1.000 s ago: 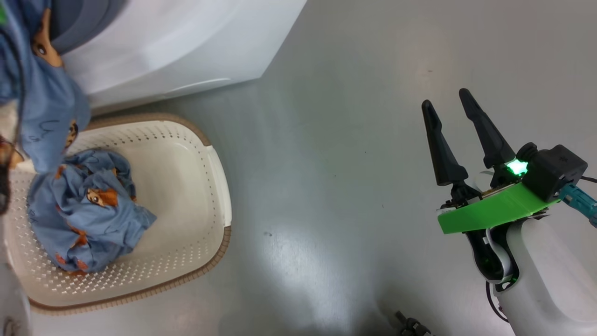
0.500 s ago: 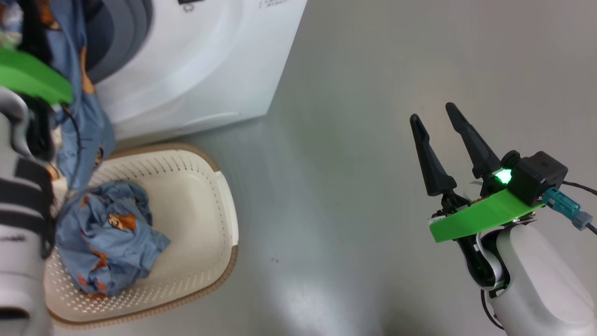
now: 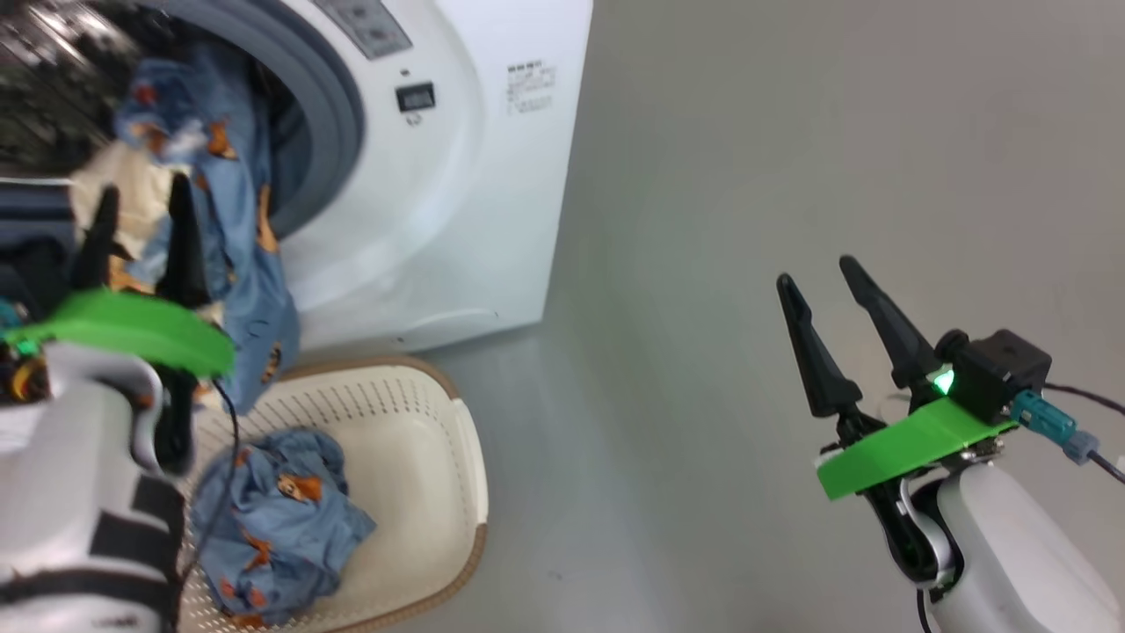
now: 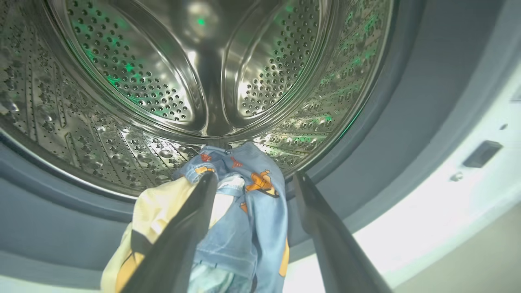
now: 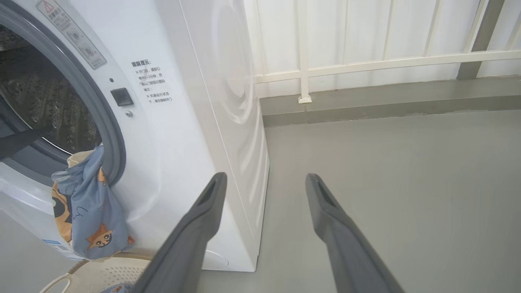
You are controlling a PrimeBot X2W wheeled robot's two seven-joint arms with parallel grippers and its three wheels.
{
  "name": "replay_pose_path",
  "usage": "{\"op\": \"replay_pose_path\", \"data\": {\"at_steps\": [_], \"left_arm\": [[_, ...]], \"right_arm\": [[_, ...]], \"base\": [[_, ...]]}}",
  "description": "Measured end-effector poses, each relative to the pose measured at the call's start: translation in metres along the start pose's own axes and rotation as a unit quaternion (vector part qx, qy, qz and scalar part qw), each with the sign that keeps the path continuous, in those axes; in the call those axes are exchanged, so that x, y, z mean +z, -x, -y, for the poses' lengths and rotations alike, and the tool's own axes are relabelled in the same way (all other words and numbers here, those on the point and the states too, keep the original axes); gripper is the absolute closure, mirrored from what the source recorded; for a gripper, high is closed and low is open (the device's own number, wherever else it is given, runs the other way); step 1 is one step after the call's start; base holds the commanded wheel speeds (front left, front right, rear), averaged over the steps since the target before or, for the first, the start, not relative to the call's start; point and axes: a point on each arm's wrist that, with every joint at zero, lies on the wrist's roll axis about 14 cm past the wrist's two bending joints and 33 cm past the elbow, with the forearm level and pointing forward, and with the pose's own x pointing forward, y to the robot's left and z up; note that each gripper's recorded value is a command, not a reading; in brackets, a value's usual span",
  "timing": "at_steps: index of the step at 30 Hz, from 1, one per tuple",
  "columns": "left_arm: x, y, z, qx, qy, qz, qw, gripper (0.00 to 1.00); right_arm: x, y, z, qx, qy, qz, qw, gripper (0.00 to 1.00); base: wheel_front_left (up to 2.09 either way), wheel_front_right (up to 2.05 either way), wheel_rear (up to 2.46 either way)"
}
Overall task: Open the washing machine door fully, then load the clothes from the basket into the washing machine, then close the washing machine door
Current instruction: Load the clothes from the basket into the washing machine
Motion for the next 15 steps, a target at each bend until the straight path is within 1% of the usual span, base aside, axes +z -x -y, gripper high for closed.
{"op": "replay_pose_path", "data": {"at_steps": [7, 10, 11, 12, 13, 15], "left_arm": [[0.017, 0.051, 0.009, -0.003, -0.002, 0.028, 1.000, 0.00], [0.023, 0.073, 0.008, 0.001, 0.001, 0.040, 0.999, 0.00], [0.023, 0.073, 0.008, 0.001, 0.001, 0.040, 0.999, 0.00], [0.028, 0.088, 0.006, 0.008, 0.006, 0.051, 0.999, 0.00], [0.028, 0.088, 0.006, 0.008, 0.006, 0.051, 0.999, 0.00], [0.032, 0.104, 0.002, 0.016, 0.006, 0.061, 0.998, 0.00]], "right_arm": [[0.016, 0.016, -0.010, 0.008, -0.015, 0.021, 1.000, 0.00], [0.024, 0.021, -0.014, 0.013, -0.016, 0.031, 0.999, 0.00], [0.024, 0.021, -0.014, 0.013, -0.016, 0.031, 0.999, 0.00], [0.029, 0.024, -0.018, 0.018, -0.016, 0.037, 0.999, 0.00], [0.029, 0.024, -0.018, 0.018, -0.016, 0.037, 0.999, 0.00], [0.036, 0.027, -0.022, 0.022, -0.020, 0.047, 0.998, 0.00]], "base": [[0.00, 0.00, 0.00], [0.00, 0.00, 0.00], [0.00, 0.00, 0.00], [0.00, 0.00, 0.00], [0.00, 0.00, 0.00], [0.00, 0.00, 0.00]]}}
